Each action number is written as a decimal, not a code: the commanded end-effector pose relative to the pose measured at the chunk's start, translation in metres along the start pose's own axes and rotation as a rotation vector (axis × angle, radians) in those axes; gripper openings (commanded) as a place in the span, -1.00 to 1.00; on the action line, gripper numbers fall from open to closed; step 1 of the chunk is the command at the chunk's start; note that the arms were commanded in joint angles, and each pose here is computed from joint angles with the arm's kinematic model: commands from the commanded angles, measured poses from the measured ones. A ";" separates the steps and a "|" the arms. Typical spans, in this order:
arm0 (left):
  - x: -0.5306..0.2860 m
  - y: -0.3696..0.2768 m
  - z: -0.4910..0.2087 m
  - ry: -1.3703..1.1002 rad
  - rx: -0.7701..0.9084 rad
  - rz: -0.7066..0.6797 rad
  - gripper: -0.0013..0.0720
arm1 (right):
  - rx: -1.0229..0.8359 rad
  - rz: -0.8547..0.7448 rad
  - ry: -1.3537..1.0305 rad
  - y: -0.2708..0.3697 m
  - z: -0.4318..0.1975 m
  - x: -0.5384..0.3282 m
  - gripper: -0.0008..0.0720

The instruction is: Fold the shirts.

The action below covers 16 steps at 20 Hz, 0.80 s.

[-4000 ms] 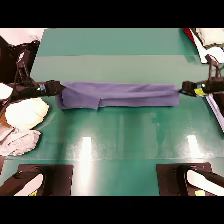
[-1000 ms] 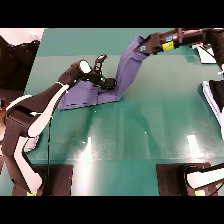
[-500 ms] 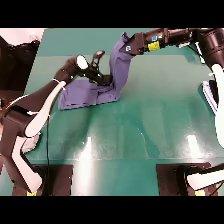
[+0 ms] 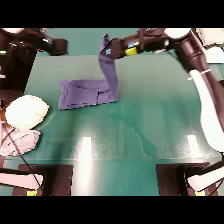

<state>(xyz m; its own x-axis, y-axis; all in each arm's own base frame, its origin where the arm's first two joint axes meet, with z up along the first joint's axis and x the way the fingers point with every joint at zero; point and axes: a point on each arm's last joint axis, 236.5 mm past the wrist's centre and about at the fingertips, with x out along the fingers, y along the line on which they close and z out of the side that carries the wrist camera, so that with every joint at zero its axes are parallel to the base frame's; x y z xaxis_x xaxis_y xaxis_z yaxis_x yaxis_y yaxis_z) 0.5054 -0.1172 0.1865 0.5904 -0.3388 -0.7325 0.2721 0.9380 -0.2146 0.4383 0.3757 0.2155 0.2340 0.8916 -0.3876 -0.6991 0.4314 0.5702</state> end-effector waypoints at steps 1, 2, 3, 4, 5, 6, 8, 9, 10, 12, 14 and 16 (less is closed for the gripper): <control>-0.074 0.032 0.003 -0.052 0.011 0.104 -0.89 | -0.028 0.006 -0.002 -0.006 -0.016 0.056 -0.93; -0.086 0.033 0.005 -0.070 0.008 0.113 -0.89 | -0.047 0.010 0.010 -0.007 -0.026 0.074 -0.93; -0.095 0.034 0.006 -0.086 0.010 0.121 -0.89 | -0.087 0.011 0.012 -0.007 -0.035 0.094 -0.92; -0.102 0.036 0.007 -0.097 0.011 0.132 -0.89 | -0.123 0.007 0.001 -0.005 -0.040 0.111 -0.92; -0.104 0.035 0.007 -0.099 0.011 0.131 -0.89 | -0.139 0.001 -0.021 -0.002 -0.043 0.130 -0.92; -0.104 0.034 0.005 -0.090 0.011 0.131 -0.89 | -0.145 0.007 -0.029 0.003 -0.048 0.146 -0.93; -0.104 0.034 -0.001 -0.065 0.009 0.127 -0.89 | -0.164 0.043 -0.026 0.021 -0.059 0.176 -0.92; -0.103 0.034 -0.004 -0.054 0.009 0.126 -0.89 | -0.146 0.054 -0.046 0.026 -0.062 0.189 -0.86; -0.103 0.033 -0.006 -0.043 0.008 0.126 -0.89 | -0.108 0.065 -0.072 0.029 -0.063 0.198 -0.27; -0.103 0.033 -0.009 -0.030 0.007 0.124 -0.89 | 0.006 0.105 -0.096 0.034 -0.068 0.206 0.66; -0.103 0.033 -0.011 -0.025 0.007 0.124 -0.89 | 0.014 0.139 -0.048 0.039 -0.075 0.198 0.66; -0.103 0.033 -0.014 -0.010 0.006 0.123 -0.89 | -0.051 0.099 0.035 0.018 -0.079 0.167 0.66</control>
<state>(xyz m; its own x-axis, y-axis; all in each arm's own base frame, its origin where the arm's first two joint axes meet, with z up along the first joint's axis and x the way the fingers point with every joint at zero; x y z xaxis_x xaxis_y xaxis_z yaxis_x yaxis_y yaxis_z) 0.4476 -0.0515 0.2486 0.6433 -0.2246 -0.7319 0.2029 0.9718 -0.1199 0.4152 0.5433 0.1080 0.1821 0.9349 -0.3046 -0.7415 0.3340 0.5819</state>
